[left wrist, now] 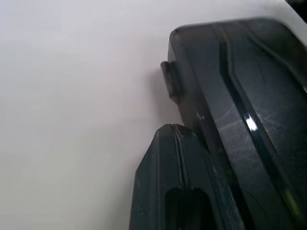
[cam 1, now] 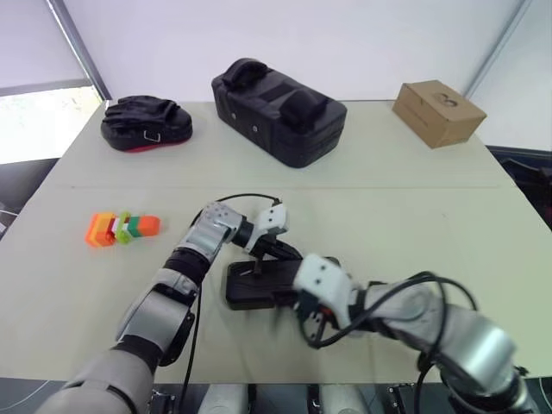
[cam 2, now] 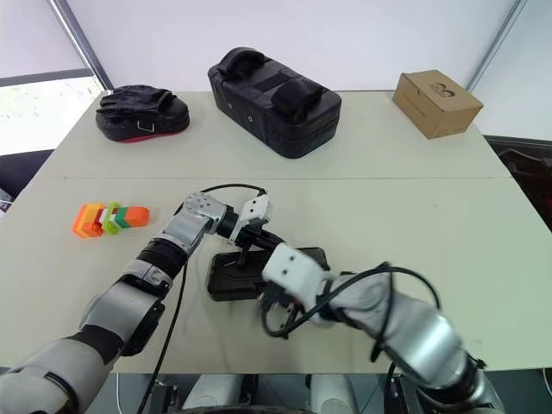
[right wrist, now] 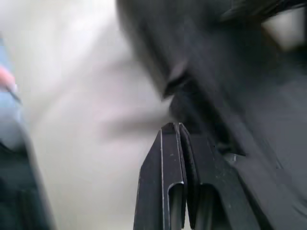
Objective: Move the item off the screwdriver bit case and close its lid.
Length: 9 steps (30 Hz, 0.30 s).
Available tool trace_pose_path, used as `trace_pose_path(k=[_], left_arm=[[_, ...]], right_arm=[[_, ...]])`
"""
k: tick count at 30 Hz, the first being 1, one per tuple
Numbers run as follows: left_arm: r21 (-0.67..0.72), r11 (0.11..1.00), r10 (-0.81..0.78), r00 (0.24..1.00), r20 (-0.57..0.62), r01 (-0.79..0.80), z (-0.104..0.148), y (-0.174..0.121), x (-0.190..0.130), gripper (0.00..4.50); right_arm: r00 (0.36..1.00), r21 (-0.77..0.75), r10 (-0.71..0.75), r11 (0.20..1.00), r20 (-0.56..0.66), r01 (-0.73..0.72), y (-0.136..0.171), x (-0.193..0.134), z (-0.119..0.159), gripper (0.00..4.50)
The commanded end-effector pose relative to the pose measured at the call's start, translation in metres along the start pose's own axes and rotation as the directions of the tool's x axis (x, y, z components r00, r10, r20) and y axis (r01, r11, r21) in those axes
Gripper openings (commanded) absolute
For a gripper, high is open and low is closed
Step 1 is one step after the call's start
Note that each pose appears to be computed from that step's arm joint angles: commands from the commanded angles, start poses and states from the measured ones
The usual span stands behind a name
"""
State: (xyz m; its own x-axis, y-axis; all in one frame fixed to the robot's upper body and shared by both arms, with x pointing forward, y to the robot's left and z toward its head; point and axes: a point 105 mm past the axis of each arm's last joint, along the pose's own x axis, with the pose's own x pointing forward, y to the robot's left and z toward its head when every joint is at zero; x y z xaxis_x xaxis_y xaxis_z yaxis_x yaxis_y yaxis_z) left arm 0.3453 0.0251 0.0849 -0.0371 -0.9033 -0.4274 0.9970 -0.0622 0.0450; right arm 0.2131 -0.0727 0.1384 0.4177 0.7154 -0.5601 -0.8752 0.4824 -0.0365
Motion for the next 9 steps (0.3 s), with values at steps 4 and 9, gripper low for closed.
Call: trace_pose_path(k=[4,9], left_arm=[[-0.14,0.943,0.327,0.923,0.203,-0.303,0.014,0.028,-0.054,0.0],[-0.215,0.847,0.53,0.8,0.281,-0.486,0.027,0.008,-0.115,0.0]], right_arm=[[0.969,0.053,0.14,0.987,0.205,-0.154,-0.006,-0.067,0.018,0.11],[0.946,0.142,-0.028,0.99,0.322,-0.019,-0.059,-0.088,0.021,0.11]])
